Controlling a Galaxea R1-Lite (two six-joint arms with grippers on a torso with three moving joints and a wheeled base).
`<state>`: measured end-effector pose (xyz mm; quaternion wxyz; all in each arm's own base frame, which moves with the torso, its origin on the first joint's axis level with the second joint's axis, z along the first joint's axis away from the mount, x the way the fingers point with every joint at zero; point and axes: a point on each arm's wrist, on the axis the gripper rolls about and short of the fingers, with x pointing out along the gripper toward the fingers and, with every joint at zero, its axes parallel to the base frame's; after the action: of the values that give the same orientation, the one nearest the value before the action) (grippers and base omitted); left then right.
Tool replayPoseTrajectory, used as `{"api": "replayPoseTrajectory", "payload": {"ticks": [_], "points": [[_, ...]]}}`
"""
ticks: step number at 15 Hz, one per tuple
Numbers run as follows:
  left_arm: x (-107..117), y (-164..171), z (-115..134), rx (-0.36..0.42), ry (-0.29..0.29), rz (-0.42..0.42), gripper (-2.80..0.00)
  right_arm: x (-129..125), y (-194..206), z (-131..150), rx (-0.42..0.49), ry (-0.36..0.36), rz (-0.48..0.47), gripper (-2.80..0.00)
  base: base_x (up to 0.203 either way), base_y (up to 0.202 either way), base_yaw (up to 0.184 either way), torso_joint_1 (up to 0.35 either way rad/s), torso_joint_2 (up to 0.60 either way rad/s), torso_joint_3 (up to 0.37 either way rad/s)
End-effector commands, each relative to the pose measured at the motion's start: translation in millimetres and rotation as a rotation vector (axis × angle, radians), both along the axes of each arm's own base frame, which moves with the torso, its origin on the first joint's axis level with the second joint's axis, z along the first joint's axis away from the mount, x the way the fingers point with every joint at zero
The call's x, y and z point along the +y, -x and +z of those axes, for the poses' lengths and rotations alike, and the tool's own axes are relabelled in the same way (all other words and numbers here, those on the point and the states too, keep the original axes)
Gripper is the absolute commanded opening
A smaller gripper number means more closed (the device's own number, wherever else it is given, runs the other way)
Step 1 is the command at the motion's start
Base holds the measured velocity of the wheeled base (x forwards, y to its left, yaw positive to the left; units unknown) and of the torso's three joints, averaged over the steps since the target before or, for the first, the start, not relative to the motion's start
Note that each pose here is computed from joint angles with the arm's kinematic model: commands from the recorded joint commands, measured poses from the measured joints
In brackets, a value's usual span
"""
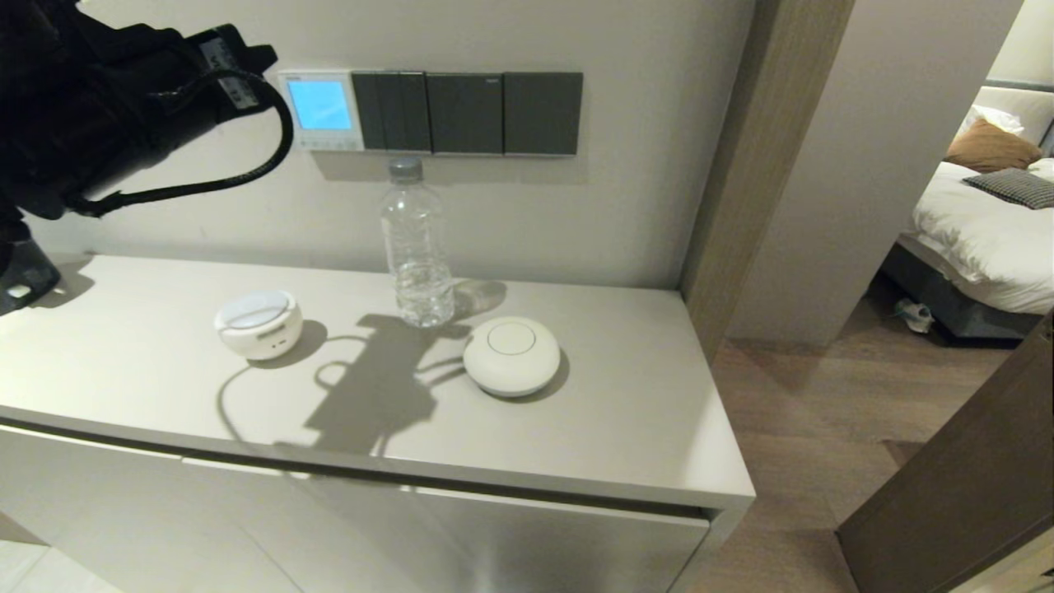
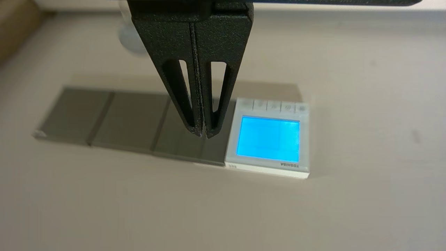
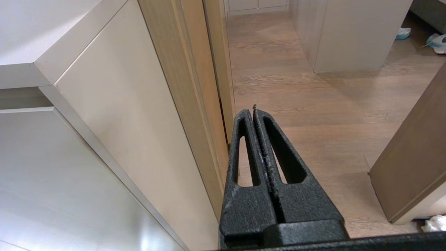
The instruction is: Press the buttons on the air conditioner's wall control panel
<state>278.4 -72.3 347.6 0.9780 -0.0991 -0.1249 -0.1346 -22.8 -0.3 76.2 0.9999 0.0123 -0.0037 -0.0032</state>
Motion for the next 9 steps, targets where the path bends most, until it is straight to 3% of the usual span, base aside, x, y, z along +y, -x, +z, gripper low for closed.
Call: {"api": "replayPoseTrajectory", "payload": {"ticks": [1, 5, 9], "points": [[11.4, 48.4, 14.6, -0.060, -0.029, 0.009, -2.80, 0.0, -0.2, -0.8, 0.003, 0.000, 0.000, -2.80, 0.000, 0.000, 0.000, 0.000, 0.00, 0.000], [31.4, 123.7, 9.8, -0.062, -0.096, 0.029, -2.80, 0.0, -0.2, -0.8, 0.003, 0.000, 0.000, -2.80, 0.000, 0.000, 0.000, 0.000, 0.00, 0.000], [53.6, 185.3, -49.0, 0.048, -0.194, 0.103, -2.80, 0.0, -0.3, -0.8, 0.003, 0.000, 0.000, -2.80, 0.000, 0.000, 0.000, 0.000, 0.00, 0.000]]}}
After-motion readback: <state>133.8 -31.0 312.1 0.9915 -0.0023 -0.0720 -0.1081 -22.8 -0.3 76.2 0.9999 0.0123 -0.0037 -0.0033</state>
